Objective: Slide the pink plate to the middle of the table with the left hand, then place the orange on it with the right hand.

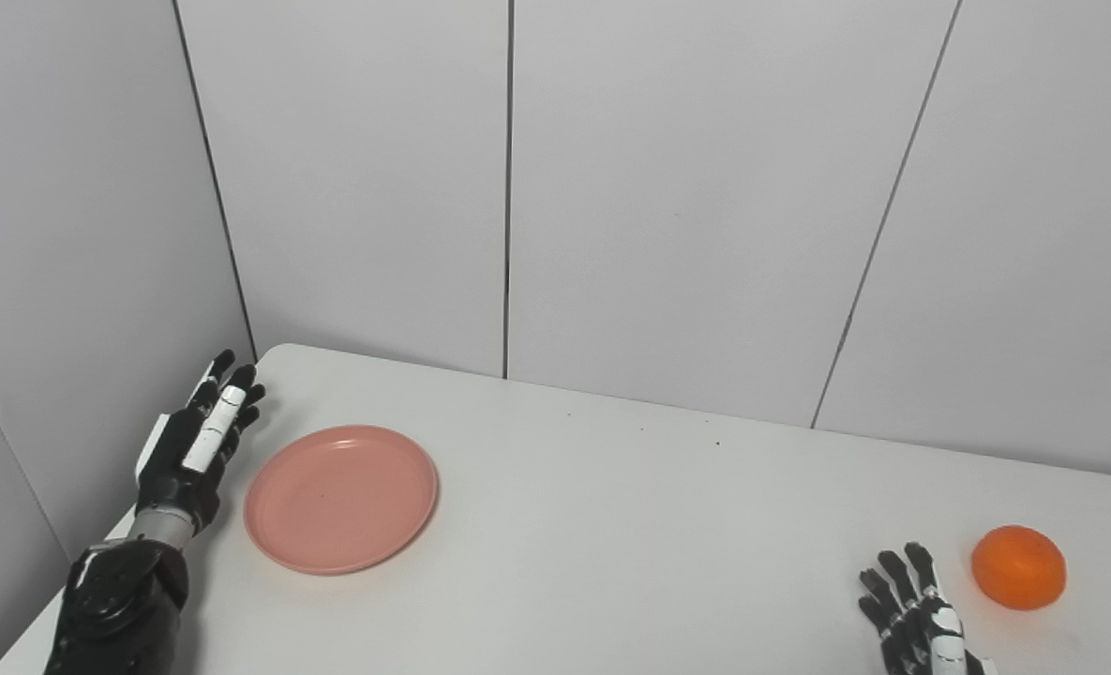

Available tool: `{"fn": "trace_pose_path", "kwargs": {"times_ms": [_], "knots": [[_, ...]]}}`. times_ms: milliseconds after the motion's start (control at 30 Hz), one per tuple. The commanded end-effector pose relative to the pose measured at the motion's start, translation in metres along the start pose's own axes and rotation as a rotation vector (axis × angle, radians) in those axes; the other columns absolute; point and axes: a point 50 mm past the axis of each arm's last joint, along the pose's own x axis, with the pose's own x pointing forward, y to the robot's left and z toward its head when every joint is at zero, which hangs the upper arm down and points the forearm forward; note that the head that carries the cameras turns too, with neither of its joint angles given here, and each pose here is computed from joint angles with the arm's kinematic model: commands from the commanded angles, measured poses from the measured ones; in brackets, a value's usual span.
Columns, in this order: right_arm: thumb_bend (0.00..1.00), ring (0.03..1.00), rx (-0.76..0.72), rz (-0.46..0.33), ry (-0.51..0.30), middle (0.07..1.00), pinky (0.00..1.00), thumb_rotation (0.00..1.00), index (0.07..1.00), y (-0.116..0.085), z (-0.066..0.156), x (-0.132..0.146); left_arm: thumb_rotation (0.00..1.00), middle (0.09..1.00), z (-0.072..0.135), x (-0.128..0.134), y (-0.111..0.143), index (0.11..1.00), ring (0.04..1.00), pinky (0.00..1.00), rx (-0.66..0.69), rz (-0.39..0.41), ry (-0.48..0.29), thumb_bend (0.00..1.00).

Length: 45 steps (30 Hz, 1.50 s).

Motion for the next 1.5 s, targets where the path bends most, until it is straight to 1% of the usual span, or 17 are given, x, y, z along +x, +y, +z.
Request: {"fn": "trace_pose_path", "kwargs": {"times_ms": [0,100,167,233,300,367,433,467,533,567,633,667,800,967,1100,1300,1467], "knots": [[0.74,0.924,0.033,-0.047,0.180,0.946,0.94,1.00,0.990,-0.002,-0.048,-0.041,0.67,0.931,0.030,0.020,0.005,0.933,0.912,0.90,0.036,-0.028,-0.112,0.94],[0.73,0.926,0.039,-0.046,0.178,0.949,0.94,1.00,0.992,-0.002,-0.048,-0.041,0.67,0.949,0.020,0.025,0.010,0.944,0.918,0.90,0.021,-0.026,-0.094,0.93],[0.74,0.927,0.036,-0.043,0.177,0.951,0.94,1.00,0.993,-0.002,-0.047,-0.041,0.67,0.954,0.012,0.029,0.015,0.954,0.922,0.92,0.015,-0.020,-0.082,0.93],[0.74,0.925,0.031,-0.044,0.177,0.950,0.94,1.00,0.993,-0.002,-0.047,-0.042,0.68,0.955,0.006,0.031,0.019,0.955,0.919,0.92,0.026,-0.016,-0.075,0.93],[0.74,0.921,0.035,-0.048,0.179,0.945,0.93,1.00,0.988,-0.002,-0.047,-0.042,0.69,0.952,0.001,0.033,0.023,0.958,0.918,0.89,0.041,-0.011,-0.071,0.96],[0.74,0.919,0.033,-0.050,0.183,0.942,0.93,1.00,0.986,-0.001,-0.047,-0.042,0.69,0.939,-0.004,0.035,0.026,0.943,0.908,0.87,0.039,0.004,-0.060,0.99],[0.75,0.918,0.030,-0.050,0.185,0.940,0.93,1.00,0.986,-0.001,-0.047,-0.041,0.68,0.933,-0.007,0.036,0.029,0.939,0.906,0.87,0.036,0.011,-0.056,0.99],[0.75,0.917,0.031,-0.049,0.185,0.940,0.93,1.00,0.985,-0.001,-0.047,-0.041,0.68,0.929,-0.011,0.036,0.032,0.937,0.905,0.87,0.035,0.022,-0.041,0.99],[0.76,0.920,0.033,-0.047,0.184,0.944,0.93,1.00,0.989,0.000,-0.047,-0.041,0.68,0.921,-0.018,0.036,0.039,0.939,0.902,0.82,0.038,0.036,-0.019,0.99],[0.75,0.916,0.033,-0.047,0.183,0.940,0.93,1.00,0.986,0.000,-0.047,-0.041,0.68,0.911,-0.020,0.036,0.041,0.942,0.899,0.78,0.041,0.040,-0.012,1.00],[0.75,0.916,0.034,-0.046,0.184,0.942,0.93,1.00,0.989,0.000,-0.047,-0.042,0.66,0.900,-0.025,0.035,0.045,0.933,0.892,0.75,0.031,0.041,-0.005,1.00],[0.75,0.916,0.034,-0.046,0.185,0.942,0.93,1.00,0.989,0.000,-0.047,-0.042,0.66,0.900,-0.026,0.034,0.047,0.932,0.892,0.75,0.024,0.038,-0.004,1.00],[0.75,0.919,0.033,-0.045,0.189,0.945,0.94,1.00,0.986,0.000,-0.047,-0.042,0.65,0.901,-0.029,0.033,0.049,0.907,0.883,0.75,0.010,0.022,-0.004,1.00],[0.74,0.923,0.034,-0.045,0.194,0.950,0.94,1.00,0.992,0.001,-0.047,-0.042,0.64,0.916,-0.031,0.032,0.047,0.926,0.889,0.75,0.013,0.002,0.001,1.00],[0.75,0.915,0.032,-0.046,0.195,0.944,0.94,1.00,0.986,0.001,-0.046,-0.043,0.63,0.914,-0.034,0.031,0.044,0.932,0.884,0.78,-0.003,-0.012,0.007,1.00],[0.76,0.921,0.035,-0.043,0.199,0.951,0.94,1.00,0.993,0.001,-0.046,-0.043,0.64,0.916,-0.034,0.027,0.039,0.935,0.871,0.75,0.013,-0.043,0.000,1.00],[0.75,0.921,0.031,-0.043,0.200,0.952,0.94,1.00,0.995,0.001,-0.045,-0.044,0.66,0.919,-0.032,0.021,0.032,0.938,0.870,0.75,0.015,-0.059,-0.009,0.99]]}}
